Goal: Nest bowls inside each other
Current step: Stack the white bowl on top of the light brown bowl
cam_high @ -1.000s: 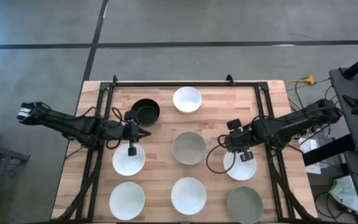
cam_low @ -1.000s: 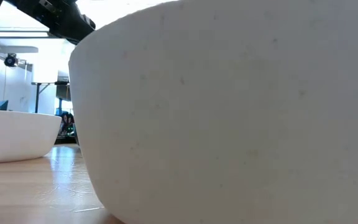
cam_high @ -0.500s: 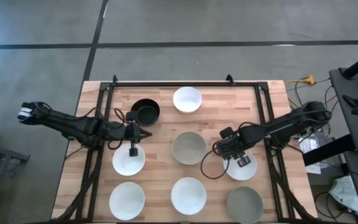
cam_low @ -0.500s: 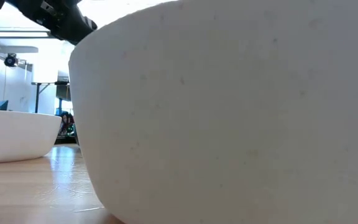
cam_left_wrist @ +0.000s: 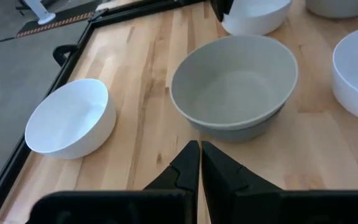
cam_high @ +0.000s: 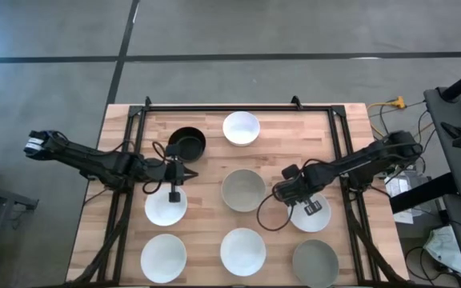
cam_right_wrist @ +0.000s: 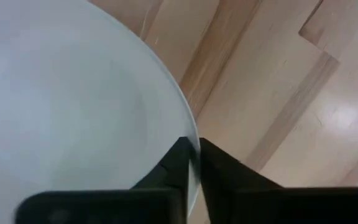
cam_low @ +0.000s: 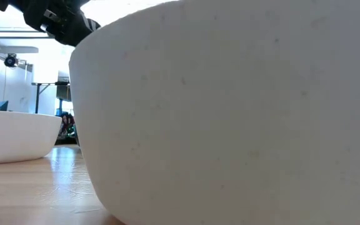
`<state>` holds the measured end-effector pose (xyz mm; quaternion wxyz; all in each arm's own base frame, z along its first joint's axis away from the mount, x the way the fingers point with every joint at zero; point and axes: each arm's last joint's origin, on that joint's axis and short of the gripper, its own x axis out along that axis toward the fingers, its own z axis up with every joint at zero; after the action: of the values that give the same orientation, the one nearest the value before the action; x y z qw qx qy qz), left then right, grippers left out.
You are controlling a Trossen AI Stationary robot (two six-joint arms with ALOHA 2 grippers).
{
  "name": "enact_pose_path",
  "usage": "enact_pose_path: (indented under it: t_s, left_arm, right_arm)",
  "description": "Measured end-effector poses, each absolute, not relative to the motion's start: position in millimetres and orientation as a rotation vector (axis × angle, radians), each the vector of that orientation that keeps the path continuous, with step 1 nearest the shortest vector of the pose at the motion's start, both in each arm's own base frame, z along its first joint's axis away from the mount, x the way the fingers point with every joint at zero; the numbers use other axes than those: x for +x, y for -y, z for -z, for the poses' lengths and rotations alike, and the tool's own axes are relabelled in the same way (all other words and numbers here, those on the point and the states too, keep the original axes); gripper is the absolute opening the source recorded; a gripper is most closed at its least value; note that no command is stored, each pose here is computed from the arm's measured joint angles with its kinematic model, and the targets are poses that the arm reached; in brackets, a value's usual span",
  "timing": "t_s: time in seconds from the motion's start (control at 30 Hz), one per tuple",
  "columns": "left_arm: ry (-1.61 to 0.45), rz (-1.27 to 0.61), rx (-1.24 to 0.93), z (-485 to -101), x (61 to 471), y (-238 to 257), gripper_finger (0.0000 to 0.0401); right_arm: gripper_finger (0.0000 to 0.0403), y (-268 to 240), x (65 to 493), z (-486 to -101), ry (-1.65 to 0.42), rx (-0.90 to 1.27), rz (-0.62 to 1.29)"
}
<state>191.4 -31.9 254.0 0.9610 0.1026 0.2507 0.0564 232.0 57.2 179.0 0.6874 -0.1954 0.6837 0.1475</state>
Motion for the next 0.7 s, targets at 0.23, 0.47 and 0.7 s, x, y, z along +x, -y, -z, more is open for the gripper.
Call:
enact_pose_path:
  t_s: [0.23, 0.47, 0.7]
  left_arm:
    - [-0.495, -0.115, 0.202, -256.5, 189.1, 31.4, 0.0001]
    - [-0.489, -0.116, 0.200, -257.1, 189.3, 31.4, 0.0001]
    - [-0.489, -0.116, 0.199, -257.0, 189.3, 31.4, 0.0001]
  right_arm:
    - [0.0012, -57.6, 233.7, -195.9, -1.553, -0.439, -0.328]
    - [0.0011, -59.8, 248.8, -243.0, -1.494, -0.418, -0.249]
    - [0.0011, -62.6, 260.8, -283.8, -1.379, -0.386, -0.218]
